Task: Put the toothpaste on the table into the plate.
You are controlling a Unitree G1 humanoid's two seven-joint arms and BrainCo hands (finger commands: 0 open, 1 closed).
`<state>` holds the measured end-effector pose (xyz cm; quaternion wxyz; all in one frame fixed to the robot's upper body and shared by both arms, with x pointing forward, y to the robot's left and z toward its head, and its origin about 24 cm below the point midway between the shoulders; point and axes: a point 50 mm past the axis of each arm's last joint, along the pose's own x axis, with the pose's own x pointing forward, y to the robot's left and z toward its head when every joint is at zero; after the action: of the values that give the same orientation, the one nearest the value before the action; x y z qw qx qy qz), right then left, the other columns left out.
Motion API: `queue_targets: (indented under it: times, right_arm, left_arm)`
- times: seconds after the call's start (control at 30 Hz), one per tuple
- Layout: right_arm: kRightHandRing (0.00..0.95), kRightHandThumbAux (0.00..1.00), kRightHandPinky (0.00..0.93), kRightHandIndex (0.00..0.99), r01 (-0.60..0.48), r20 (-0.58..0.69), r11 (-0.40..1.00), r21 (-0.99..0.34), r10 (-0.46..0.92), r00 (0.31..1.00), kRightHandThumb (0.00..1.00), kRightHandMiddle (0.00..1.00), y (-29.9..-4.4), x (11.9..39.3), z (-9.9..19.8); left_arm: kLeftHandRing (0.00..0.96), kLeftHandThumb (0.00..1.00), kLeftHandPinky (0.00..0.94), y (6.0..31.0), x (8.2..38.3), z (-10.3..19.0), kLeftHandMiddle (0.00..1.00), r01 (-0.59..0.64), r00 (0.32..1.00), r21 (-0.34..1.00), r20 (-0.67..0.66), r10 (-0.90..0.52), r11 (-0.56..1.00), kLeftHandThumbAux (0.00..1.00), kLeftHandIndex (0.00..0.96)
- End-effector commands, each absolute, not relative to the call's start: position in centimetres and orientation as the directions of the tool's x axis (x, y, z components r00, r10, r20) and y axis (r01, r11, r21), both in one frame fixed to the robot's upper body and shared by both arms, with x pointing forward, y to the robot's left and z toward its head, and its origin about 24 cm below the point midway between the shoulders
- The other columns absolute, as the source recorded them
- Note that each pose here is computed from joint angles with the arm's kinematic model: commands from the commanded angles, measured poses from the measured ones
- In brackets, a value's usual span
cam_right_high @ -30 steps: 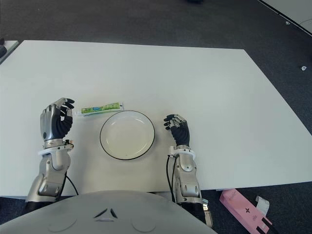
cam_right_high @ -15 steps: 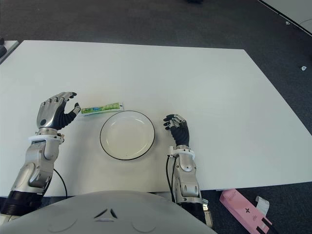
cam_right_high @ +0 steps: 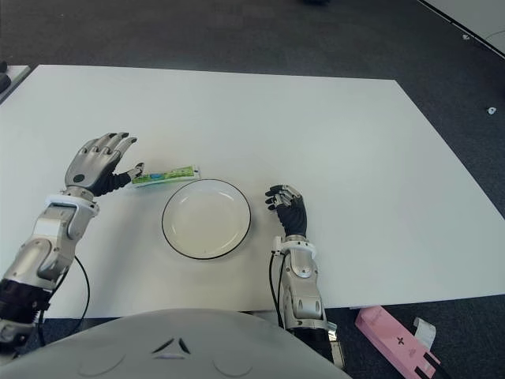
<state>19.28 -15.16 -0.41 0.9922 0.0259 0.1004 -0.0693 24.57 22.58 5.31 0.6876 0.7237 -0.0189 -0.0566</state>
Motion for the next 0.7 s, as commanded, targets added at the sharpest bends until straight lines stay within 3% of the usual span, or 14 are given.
queue_targets:
  times: [0.03,0.7]
  right_arm:
    - [0.518,0.725,0.522,0.430,0.158,-0.225,0.985,0.063,-0.141,0.964,0.711,0.503,-14.8,19.0,-0.8]
    - [0.504,0.725,0.509,0.429,0.163,-0.230,0.985,0.057,-0.146,0.962,0.711,0.499,-15.0,18.8,-0.8]
  left_arm:
    - [0.000,0.451,0.000,22.2,25.5,4.4,0.000,0.107,0.980,0.989,-0.121,-0.155,-0.099,0.108,0.000]
    - [0.000,0.446,0.000,21.3,27.4,3.0,0.000,0.317,0.885,0.918,-0.376,-0.273,-0.239,0.123,0.000]
